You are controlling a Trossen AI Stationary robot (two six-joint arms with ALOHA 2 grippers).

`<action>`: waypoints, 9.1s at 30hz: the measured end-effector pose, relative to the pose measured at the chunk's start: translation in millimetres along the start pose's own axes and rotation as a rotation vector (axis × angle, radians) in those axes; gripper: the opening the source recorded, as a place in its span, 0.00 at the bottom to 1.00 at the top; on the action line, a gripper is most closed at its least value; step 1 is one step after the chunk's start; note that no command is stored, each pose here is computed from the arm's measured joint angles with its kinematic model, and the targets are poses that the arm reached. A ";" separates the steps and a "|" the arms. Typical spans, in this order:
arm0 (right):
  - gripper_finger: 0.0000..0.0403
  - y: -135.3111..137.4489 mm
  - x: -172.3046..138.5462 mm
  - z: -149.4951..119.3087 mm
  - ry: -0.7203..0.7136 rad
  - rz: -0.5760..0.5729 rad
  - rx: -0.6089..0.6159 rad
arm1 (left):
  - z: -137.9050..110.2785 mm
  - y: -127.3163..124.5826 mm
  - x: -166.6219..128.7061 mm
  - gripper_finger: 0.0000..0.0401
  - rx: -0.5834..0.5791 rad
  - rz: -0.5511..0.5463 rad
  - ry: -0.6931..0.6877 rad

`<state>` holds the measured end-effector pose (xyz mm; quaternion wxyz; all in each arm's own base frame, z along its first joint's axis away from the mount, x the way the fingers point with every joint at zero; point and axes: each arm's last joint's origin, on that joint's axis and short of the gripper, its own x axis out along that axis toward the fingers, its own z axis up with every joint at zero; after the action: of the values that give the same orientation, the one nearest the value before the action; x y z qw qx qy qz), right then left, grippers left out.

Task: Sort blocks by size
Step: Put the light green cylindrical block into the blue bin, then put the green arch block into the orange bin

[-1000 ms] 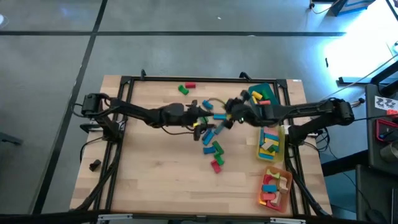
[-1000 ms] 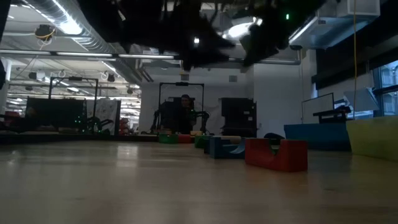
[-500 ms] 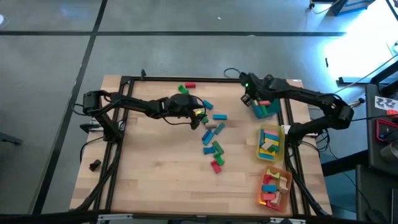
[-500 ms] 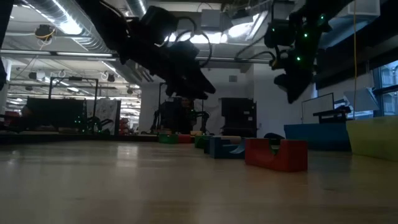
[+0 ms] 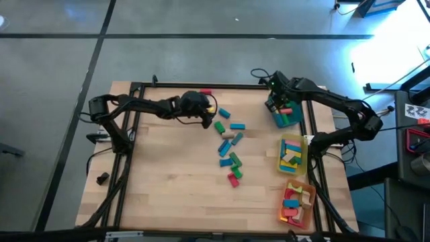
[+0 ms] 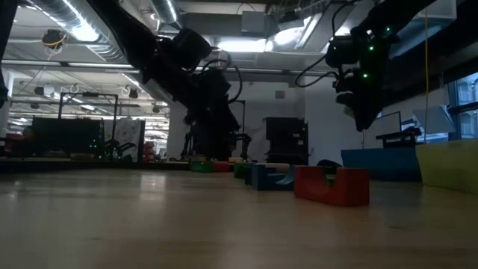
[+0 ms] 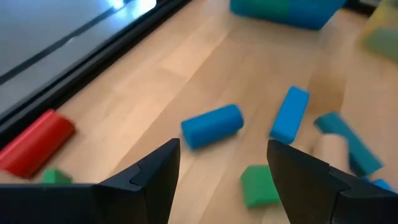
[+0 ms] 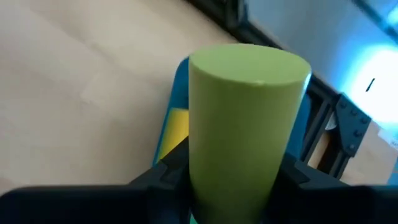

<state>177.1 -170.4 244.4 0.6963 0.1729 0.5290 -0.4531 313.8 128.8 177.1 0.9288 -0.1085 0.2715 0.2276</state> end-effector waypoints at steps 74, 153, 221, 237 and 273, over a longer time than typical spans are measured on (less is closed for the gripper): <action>0.29 1.1 0.1 -4.8 0.052 0.037 0.010 | -6.0 102.8 -8.7 0.56 -0.014 0.342 0.109; 0.29 3.7 -0.1 1.5 -0.013 0.099 -0.109 | -45.9 86.2 46.8 0.33 -0.012 0.316 0.144; 0.29 3.2 0.4 -4.0 0.043 0.102 -0.204 | -1.4 59.1 53.7 0.07 -0.218 -0.247 -0.014; 0.29 3.6 6.3 -5.7 0.092 0.055 -0.220 | 17.6 3.2 51.1 0.09 -0.114 -0.413 -0.207; 0.29 54.9 -130.6 -110.0 -0.072 0.613 -0.319 | 38.5 -191.1 2.0 0.10 0.136 -0.550 -0.418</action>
<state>154.2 -3.6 306.1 0.8367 0.1963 0.4917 -0.1403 424.9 -24.7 222.8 0.9960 -0.0664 0.0507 -0.0325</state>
